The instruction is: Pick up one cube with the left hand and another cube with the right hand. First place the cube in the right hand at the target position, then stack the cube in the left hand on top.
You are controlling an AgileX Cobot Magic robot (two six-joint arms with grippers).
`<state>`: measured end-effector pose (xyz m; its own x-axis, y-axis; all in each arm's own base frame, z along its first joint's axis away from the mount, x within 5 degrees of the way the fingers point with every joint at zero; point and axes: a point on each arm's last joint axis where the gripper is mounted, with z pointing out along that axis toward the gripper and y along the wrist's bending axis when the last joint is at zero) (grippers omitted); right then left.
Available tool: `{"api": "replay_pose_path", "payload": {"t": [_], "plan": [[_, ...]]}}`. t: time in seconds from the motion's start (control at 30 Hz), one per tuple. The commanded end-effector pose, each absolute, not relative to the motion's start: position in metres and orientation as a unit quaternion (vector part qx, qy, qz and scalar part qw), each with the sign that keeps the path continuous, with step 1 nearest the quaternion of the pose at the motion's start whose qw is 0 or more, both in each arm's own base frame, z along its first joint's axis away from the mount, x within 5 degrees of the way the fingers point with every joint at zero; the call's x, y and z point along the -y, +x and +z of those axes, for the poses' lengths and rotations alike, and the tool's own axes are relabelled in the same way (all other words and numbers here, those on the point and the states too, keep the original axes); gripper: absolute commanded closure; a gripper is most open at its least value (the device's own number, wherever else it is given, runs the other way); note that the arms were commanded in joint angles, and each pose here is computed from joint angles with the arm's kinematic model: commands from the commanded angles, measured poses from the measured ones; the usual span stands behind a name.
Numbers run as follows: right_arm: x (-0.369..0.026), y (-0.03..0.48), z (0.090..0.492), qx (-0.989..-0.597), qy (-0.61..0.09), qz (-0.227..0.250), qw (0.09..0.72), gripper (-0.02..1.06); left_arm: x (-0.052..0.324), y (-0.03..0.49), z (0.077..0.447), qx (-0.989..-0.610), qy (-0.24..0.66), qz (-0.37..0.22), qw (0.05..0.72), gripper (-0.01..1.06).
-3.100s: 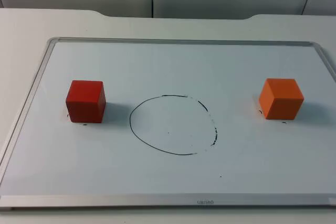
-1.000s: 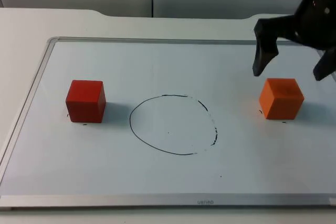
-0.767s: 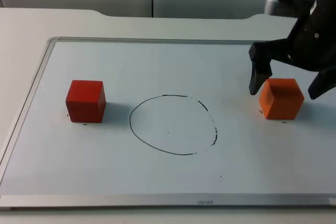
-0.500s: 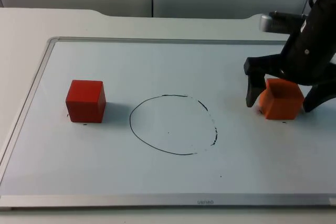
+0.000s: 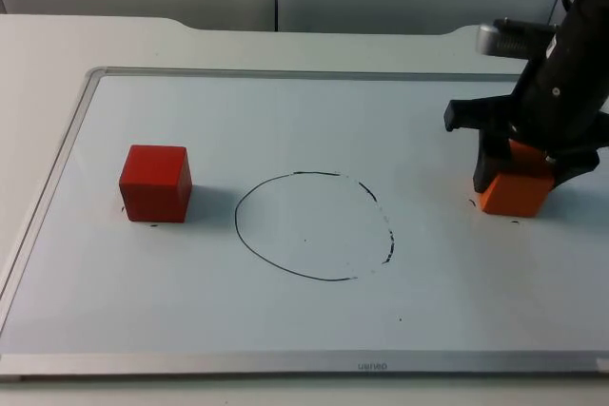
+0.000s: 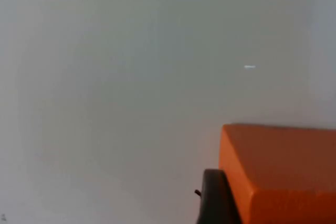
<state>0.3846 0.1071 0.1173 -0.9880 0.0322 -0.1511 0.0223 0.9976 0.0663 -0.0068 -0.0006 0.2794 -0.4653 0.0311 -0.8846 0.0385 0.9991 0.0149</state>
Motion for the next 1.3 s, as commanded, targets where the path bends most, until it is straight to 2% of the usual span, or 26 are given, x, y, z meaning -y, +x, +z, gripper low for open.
{"api": "replay_pose_path", "payload": {"t": [0.0,0.17,0.3,0.33,0.5,0.53,0.63,0.67,0.8,0.97,1.0,1.13,1.17,1.27], "plan": [[-0.108,0.384,0.125,-0.995,0.001,0.033,0.090,1.05,0.001,-0.007,0.279,-0.854,0.018,-0.004,0.519,0.00],[-0.108,0.382,0.147,-0.993,-0.019,0.036,0.107,1.05,0.001,-0.007,0.279,-0.854,0.018,-0.004,0.519,0.00],[-0.103,0.369,0.207,-0.988,-0.078,0.025,0.128,1.05,0.002,-0.009,0.283,-0.851,0.012,-0.018,0.525,0.00],[-0.103,0.369,0.207,-0.988,-0.078,0.025,0.128,1.05,0.002,-0.009,0.283,-0.851,0.012,-0.018,0.525,0.00],[-0.089,0.344,0.289,-0.976,-0.102,-0.004,0.194,1.05,0.006,0.001,0.321,-0.836,0.005,-0.048,0.546,0.01],[-0.089,0.344,0.289,-0.976,-0.102,-0.004,0.194,1.05,0.006,0.001,0.321,-0.836,0.005,-0.048,0.546,0.01],[-0.080,0.322,0.331,-0.962,-0.104,-0.012,0.251,1.05,0.011,0.014,0.346,-0.835,0.019,-0.066,0.547,0.01],[-0.080,0.322,0.331,-0.962,-0.104,-0.012,0.251,1.05,0.011,0.014,0.346,-0.835,0.019,-0.066,0.547,0.01],[-0.068,0.292,0.374,-0.943,-0.103,-0.021,0.314,1.05,0.027,0.059,0.376,-0.840,0.098,-0.119,0.521,0.01],[-0.065,0.279,0.389,-0.935,-0.104,-0.018,0.338,1.05,0.040,0.099,0.393,-0.836,0.155,-0.164,0.500,0.01],[-0.064,0.276,0.393,-0.933,-0.103,-0.017,0.344,1.05,0.041,0.123,0.396,-0.844,0.176,-0.163,0.479,0.01],[-0.064,0.275,0.393,-0.933,-0.108,-0.017,0.344,1.05,0.046,0.189,0.385,-0.877,0.188,-0.173,0.407,0.01],[-0.064,0.275,0.393,-0.933,-0.108,-0.017,0.344,1.05,0.046,0.189,0.385,-0.877,0.188,-0.173,0.407,0.01],[-0.064,0.276,0.394,-0.931,-0.109,-0.016,0.348,1.05,0.056,0.237,0.363,-0.899,0.184,-0.185,0.352,0.01]]}}
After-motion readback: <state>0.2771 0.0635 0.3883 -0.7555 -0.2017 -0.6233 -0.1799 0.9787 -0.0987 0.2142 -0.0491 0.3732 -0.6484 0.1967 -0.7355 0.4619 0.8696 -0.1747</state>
